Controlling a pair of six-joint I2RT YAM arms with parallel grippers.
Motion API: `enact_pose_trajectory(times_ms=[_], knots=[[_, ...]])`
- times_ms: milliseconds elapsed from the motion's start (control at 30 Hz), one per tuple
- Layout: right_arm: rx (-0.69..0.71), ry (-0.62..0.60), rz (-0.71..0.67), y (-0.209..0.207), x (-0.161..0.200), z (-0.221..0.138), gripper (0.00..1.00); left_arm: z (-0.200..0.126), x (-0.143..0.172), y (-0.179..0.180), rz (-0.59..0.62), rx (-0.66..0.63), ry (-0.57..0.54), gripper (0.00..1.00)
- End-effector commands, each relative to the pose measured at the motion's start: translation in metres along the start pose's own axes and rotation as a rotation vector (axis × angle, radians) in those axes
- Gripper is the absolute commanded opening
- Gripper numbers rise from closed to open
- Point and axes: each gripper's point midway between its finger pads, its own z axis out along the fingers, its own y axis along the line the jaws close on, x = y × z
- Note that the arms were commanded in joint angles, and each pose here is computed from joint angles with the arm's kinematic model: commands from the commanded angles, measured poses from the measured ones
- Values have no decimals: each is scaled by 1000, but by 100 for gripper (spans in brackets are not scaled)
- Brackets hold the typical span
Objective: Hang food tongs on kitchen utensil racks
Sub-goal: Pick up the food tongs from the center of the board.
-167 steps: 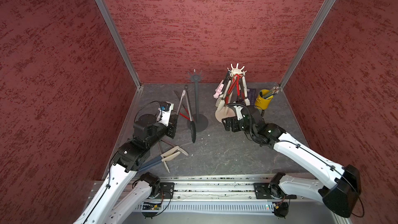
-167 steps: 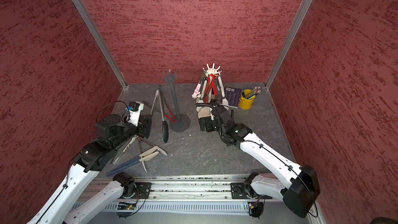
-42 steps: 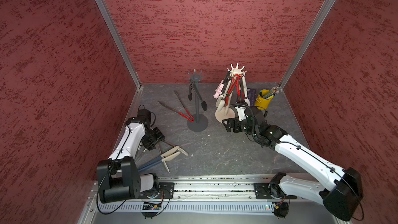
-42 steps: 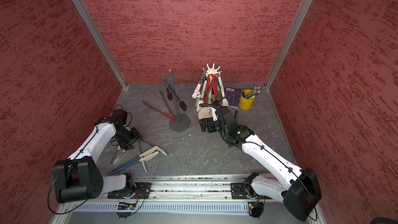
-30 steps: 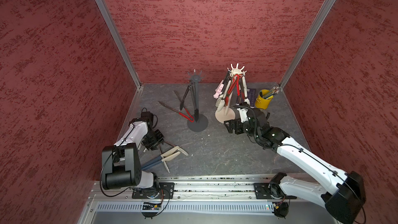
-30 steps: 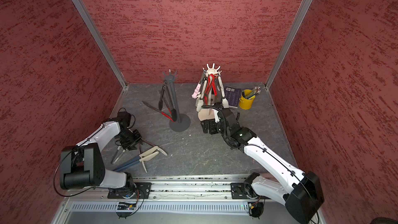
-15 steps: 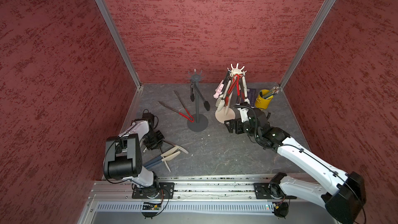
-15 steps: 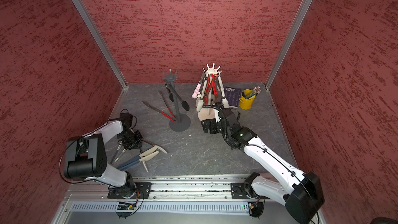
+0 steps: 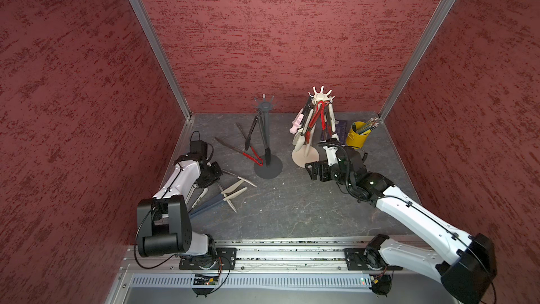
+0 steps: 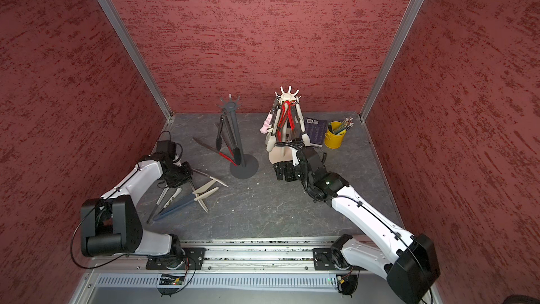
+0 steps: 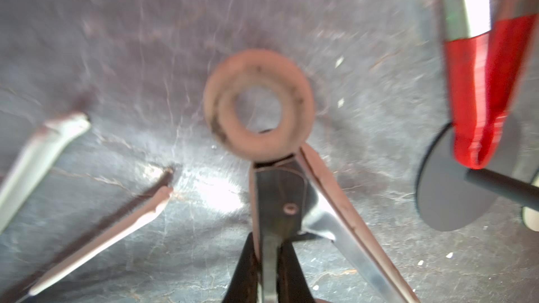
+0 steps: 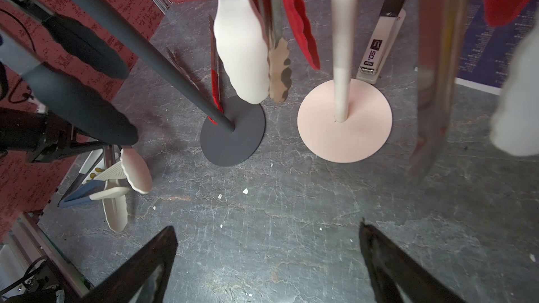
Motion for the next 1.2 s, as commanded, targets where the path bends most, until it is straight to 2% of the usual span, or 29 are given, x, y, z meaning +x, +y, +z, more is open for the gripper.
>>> enact_pose_trajectory(times_ms=[0, 333, 500, 633, 867, 967, 1033, 1167], knots=[[9, -42, -3, 1, -17, -5, 99, -26, -25, -16, 91, -2, -138, 10], [10, -47, -6, 0, -21, -4, 99, -76, -52, -30, 184, -72, -410, 10], [13, -45, -8, -1, -21, -4, 99, -110, -63, -42, 194, -41, -567, 9], [14, -46, -8, -1, -22, -4, 99, -142, -66, -59, 253, -2, -733, 9], [13, -46, -3, -2, -20, -4, 99, -163, -68, -57, 244, 26, -904, 7], [13, -45, -2, -2, -20, -2, 99, -160, -74, -52, 181, 80, -899, 6], [10, -40, -3, -1, -20, -1, 99, -153, -76, -60, 185, 110, -878, 6], [9, -34, -3, -1, -20, 2, 99, -134, -82, -63, 184, 80, -826, 5]])
